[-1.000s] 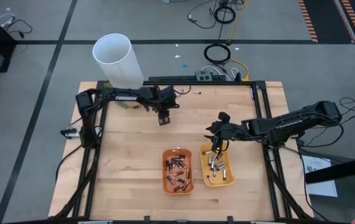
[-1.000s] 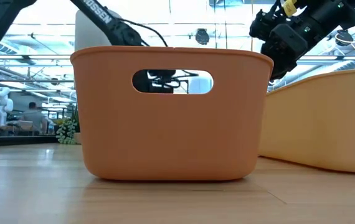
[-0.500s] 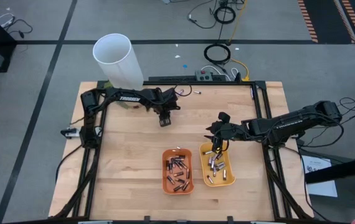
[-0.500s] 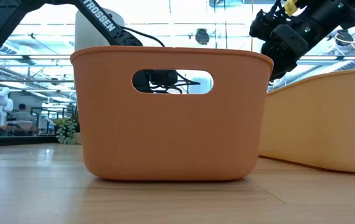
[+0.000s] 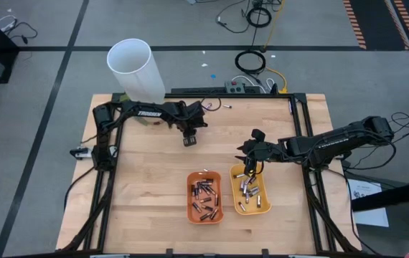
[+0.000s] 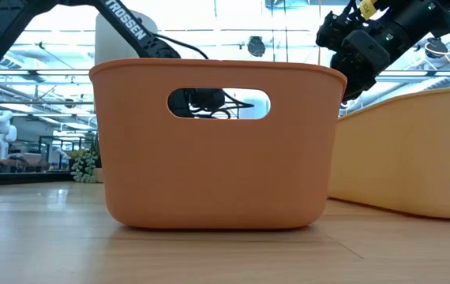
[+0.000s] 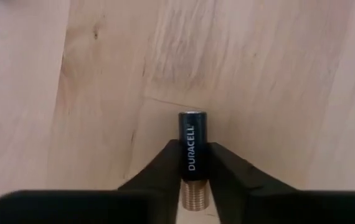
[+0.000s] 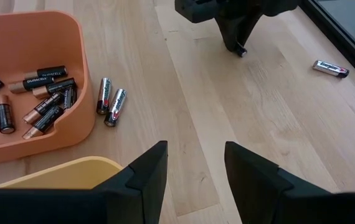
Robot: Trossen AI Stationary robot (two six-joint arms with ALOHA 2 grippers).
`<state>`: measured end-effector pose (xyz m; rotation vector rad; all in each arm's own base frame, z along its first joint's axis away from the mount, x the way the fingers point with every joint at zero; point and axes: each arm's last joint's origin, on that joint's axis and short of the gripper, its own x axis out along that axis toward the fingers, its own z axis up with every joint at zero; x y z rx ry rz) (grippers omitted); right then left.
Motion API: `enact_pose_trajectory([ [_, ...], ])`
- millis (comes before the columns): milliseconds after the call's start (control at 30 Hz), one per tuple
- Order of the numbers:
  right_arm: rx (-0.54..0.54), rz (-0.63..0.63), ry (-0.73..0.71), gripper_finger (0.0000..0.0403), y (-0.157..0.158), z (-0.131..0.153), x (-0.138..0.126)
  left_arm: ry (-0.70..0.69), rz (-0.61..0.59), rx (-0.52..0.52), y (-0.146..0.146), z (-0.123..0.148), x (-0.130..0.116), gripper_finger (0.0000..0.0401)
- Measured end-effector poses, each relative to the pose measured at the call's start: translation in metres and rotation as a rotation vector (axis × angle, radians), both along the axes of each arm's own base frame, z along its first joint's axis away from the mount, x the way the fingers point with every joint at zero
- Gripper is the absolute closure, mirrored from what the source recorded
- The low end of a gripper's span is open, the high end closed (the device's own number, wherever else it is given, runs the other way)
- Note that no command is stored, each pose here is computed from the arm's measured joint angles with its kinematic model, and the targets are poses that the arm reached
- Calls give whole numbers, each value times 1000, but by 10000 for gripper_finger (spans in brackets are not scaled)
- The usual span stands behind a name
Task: Sort batteries
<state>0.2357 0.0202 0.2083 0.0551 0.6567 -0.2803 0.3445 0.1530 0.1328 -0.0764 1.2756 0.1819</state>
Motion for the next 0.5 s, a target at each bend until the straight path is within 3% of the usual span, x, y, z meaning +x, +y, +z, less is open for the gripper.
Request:
enact_pose_trajectory([
  [100,4,-3,-1,252,0,0,0,4,-6,2,-2,0,1,355],
  [367,17,-13,-6,252,0,0,0,0,-34,30,-13,10,2,355],
  [500,21,-16,-8,252,0,0,0,-56,-74,34,-29,31,4,355],
])
